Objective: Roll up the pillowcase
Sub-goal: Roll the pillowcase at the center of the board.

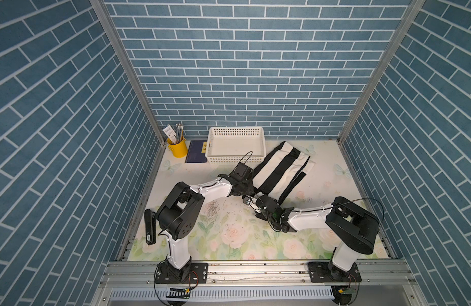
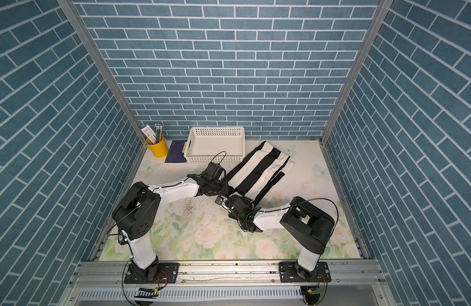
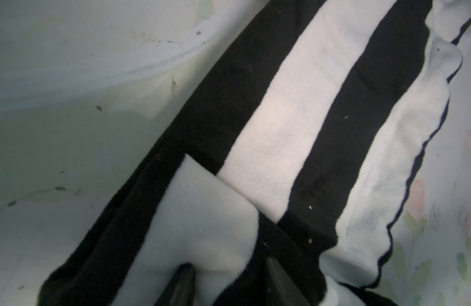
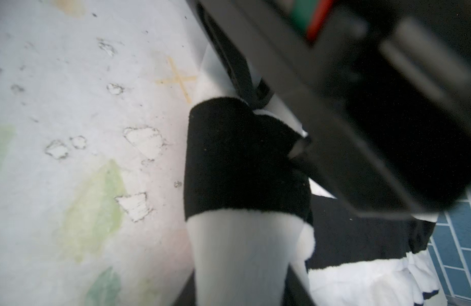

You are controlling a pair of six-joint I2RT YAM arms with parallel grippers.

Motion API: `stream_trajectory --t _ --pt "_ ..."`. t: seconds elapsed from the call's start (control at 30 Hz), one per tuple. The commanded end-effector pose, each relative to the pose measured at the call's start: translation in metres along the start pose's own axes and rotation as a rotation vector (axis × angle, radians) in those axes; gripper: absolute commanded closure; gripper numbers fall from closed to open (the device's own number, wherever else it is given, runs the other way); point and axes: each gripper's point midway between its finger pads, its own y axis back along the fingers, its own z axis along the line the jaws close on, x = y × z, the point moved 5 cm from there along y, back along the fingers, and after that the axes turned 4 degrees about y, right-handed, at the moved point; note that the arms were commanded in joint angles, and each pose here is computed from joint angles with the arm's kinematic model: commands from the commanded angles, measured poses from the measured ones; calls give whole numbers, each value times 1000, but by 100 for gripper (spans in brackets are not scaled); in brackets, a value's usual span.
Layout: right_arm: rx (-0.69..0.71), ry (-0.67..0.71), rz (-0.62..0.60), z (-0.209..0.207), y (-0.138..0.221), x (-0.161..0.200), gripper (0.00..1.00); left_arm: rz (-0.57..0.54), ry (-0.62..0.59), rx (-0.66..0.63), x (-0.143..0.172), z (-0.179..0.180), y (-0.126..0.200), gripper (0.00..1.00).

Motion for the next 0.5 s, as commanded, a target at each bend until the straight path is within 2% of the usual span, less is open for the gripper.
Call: stream_trajectory --t 0.0,0.1,0.3,0.47 --pt "-61 -52 17 7 1 1 91 -5 -5 -9 -6 -2 3 53" --pt "-147 -115 3 11 5 0 100 -43 -2 -15 -21 -2 18 50" --pt "-385 -314 -69 5 16 -3 100 -150 34 -21 -57 12 64 46" --pt "-625 -508 -107 -9 11 4 99 -185 38 -24 -62 19 82 46"
